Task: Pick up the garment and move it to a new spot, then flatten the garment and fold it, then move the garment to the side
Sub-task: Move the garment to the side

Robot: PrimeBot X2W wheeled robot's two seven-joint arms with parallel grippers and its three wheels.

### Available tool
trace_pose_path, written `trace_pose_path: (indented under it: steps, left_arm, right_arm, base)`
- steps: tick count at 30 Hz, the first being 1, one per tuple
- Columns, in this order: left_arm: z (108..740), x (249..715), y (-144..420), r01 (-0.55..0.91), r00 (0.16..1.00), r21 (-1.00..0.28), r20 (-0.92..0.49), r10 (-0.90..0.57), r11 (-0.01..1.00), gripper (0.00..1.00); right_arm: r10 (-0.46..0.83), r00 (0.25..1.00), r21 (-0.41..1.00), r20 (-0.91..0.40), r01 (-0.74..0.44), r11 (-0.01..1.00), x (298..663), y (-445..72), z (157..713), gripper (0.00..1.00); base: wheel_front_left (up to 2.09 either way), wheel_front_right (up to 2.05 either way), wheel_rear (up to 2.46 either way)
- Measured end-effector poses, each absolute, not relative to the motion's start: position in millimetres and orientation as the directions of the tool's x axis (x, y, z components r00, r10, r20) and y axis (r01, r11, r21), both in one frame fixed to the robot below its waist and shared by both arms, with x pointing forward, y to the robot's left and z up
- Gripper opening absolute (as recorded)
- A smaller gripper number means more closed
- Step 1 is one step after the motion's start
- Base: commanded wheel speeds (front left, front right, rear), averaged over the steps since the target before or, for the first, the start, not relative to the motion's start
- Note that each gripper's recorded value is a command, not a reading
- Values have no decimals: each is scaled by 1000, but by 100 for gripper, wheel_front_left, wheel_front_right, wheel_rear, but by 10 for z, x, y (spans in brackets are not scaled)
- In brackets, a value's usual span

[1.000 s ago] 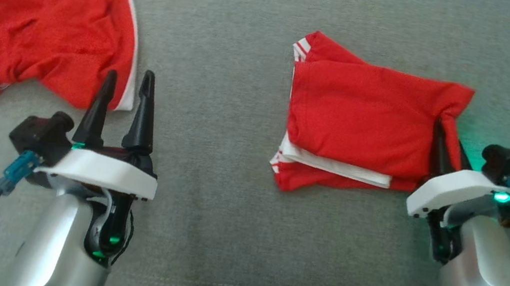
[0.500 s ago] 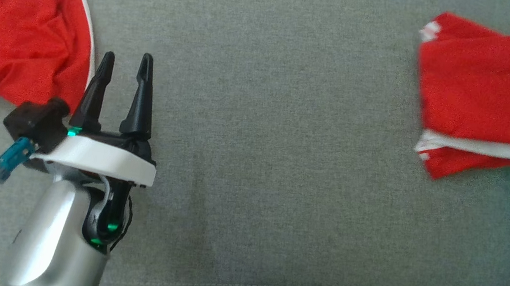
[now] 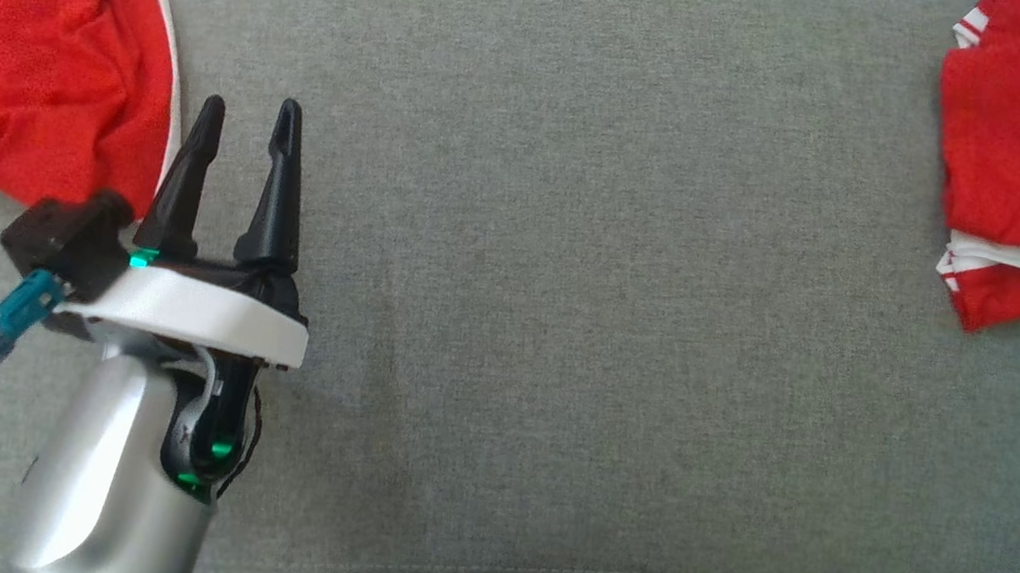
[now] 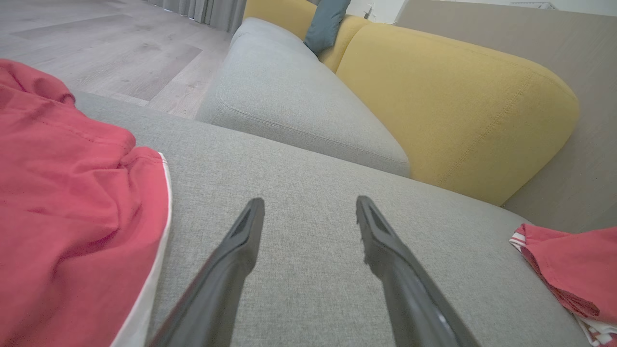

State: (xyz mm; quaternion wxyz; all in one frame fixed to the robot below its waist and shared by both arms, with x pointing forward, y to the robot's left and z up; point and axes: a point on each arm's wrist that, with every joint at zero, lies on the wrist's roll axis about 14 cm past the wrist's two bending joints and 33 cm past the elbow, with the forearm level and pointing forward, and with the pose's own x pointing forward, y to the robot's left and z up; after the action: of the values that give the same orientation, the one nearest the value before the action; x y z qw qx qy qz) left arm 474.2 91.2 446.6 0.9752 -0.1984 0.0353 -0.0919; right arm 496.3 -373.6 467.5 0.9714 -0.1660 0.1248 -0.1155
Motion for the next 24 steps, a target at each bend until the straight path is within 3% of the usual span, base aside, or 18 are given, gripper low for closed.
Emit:
trace_pose_path:
  steps: [12,13,14,15,16,24]
  left_arm:
    - [4464,4753,867,177,978,-390,-30,-205,904,100]
    - [4464,4752,867,177,978,-390,-31,-205,904,100]
    - [4463,4751,869,176,978,-389,-31,-204,904,100]
    - [4462,4750,870,176,978,-389,-32,-204,904,100]
    - [4462,4749,872,176,978,-389,-32,-204,905,100]
    - [4502,4720,896,172,980,-385,-29,-199,907,100]
  right_arm:
    - [-323,933,-283,-158,271,920,4960,-3835,4820,0]
    - [-324,934,-279,-153,274,920,4963,-3833,4833,26]
    - [-322,935,-272,-148,274,922,4972,-3819,4844,89]
    - [-319,937,-265,-144,274,925,4981,-3799,4852,89]
    - [-317,938,-256,-142,275,927,4987,-3780,4853,100]
    - [-269,962,-227,-50,252,941,5088,-3603,5125,100]
  base:
    - [0,0,0]
    - [0,0,0]
    - [0,0,0]
    - [0,0,0]
    - [0,0,0]
    - [0,0,0]
